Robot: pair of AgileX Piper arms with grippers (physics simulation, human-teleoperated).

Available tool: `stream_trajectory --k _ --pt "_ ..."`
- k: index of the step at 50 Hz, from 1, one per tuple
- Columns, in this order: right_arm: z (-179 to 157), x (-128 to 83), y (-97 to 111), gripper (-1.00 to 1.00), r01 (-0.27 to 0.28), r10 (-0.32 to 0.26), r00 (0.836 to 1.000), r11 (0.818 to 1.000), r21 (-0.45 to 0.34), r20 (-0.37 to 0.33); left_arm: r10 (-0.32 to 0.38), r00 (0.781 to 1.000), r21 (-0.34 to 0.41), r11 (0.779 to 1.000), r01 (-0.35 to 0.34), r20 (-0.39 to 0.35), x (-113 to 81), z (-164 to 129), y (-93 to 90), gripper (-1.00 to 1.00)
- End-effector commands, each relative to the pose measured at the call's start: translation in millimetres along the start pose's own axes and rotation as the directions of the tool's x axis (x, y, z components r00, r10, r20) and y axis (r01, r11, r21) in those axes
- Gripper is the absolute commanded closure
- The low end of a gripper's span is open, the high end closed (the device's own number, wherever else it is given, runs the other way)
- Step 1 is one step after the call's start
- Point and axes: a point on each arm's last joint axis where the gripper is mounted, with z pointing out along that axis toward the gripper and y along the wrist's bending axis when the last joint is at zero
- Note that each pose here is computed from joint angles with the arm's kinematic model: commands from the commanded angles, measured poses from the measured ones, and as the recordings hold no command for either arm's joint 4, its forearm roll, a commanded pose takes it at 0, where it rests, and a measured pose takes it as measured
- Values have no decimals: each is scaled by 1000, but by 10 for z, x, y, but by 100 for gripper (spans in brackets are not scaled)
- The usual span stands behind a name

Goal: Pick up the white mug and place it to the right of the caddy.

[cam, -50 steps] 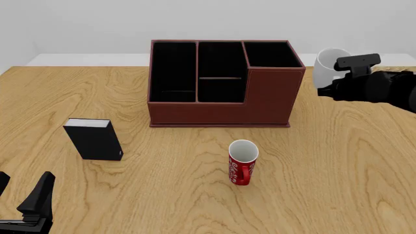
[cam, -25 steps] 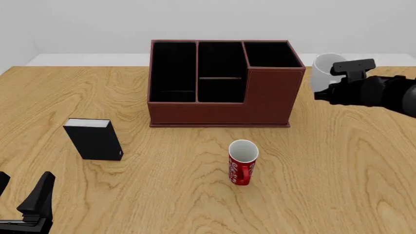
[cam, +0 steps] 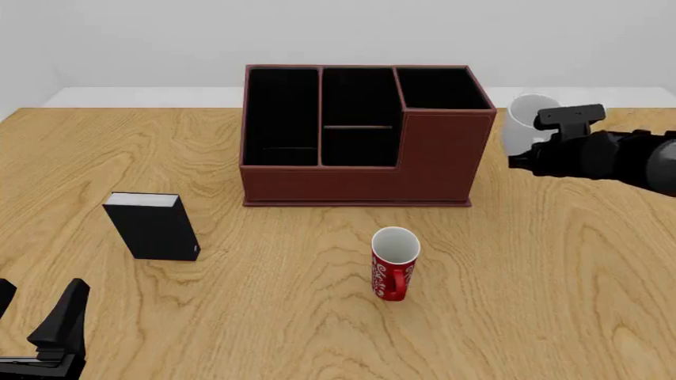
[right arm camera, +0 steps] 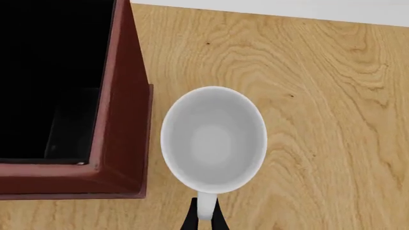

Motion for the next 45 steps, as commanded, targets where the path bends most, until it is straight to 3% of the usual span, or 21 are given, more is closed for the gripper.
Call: stream_trajectory --k 1,45 --pt "19 -6 14 100 -8 8 1000 1000 -2 4 0 1000 0 1000 0 0 0 0 0 -100" --pt "334 190 62 100 -15 14 999 1000 -11 -39 0 1000 0 1000 0 0 0 0 0 -100"
